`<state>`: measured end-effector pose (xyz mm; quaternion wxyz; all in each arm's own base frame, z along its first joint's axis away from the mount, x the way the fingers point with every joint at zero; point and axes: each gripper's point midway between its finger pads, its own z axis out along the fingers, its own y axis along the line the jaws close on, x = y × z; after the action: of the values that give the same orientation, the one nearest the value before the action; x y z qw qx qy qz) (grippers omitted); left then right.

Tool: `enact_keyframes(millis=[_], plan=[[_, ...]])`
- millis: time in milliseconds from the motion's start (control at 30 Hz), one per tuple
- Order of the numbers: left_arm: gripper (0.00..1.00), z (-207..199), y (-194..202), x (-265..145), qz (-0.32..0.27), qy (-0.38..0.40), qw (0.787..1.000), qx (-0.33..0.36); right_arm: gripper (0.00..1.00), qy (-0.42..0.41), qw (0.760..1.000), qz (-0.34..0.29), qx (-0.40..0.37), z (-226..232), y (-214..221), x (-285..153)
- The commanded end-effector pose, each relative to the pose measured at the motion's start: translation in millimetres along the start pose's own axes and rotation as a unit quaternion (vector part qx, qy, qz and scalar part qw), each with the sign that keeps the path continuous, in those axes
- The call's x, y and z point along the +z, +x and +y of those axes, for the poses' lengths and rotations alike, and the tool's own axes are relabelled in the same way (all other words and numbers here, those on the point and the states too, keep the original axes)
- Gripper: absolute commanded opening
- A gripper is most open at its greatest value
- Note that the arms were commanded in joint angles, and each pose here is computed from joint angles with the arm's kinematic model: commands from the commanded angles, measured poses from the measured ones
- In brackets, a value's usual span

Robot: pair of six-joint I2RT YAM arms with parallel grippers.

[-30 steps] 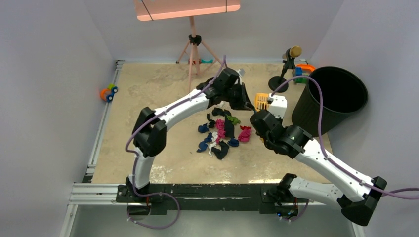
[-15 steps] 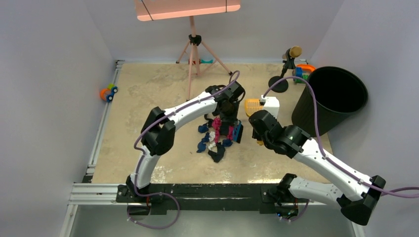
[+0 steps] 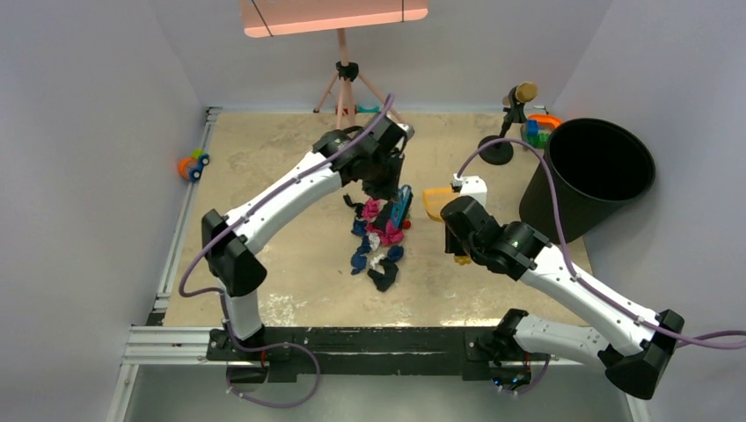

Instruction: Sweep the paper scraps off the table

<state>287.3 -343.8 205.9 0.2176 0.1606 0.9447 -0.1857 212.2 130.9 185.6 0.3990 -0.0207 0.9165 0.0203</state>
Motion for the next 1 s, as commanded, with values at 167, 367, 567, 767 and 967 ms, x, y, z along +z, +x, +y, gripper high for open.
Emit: enact_keyframes(millis=[167, 367, 567, 767, 967], plan=[[0.0, 53, -52, -51, -0.096, -0.075, 0.989, 0.084, 0.0, -0.108, 0.982, 0.129, -0.084, 38, 48, -1], [0.0, 103, -93, -15, -0.104, -0.192, 0.968, 0.126, 0.0, -0.144, 0.962, 0.189, -0.135, 54, 80, -23], [0.0, 122, -126, 21, -0.116, -0.197, 0.965, 0.129, 0.0, -0.17, 0.945, 0.236, -0.146, 54, 112, -46], [0.0, 126, -142, 27, -0.135, -0.205, 0.958, 0.149, 0.0, -0.209, 0.929, 0.27, -0.14, 50, 140, -69], [0.0, 129, -136, 37, -0.115, -0.193, 0.963, 0.148, 0.0, -0.221, 0.913, 0.301, -0.165, 50, 165, -80]])
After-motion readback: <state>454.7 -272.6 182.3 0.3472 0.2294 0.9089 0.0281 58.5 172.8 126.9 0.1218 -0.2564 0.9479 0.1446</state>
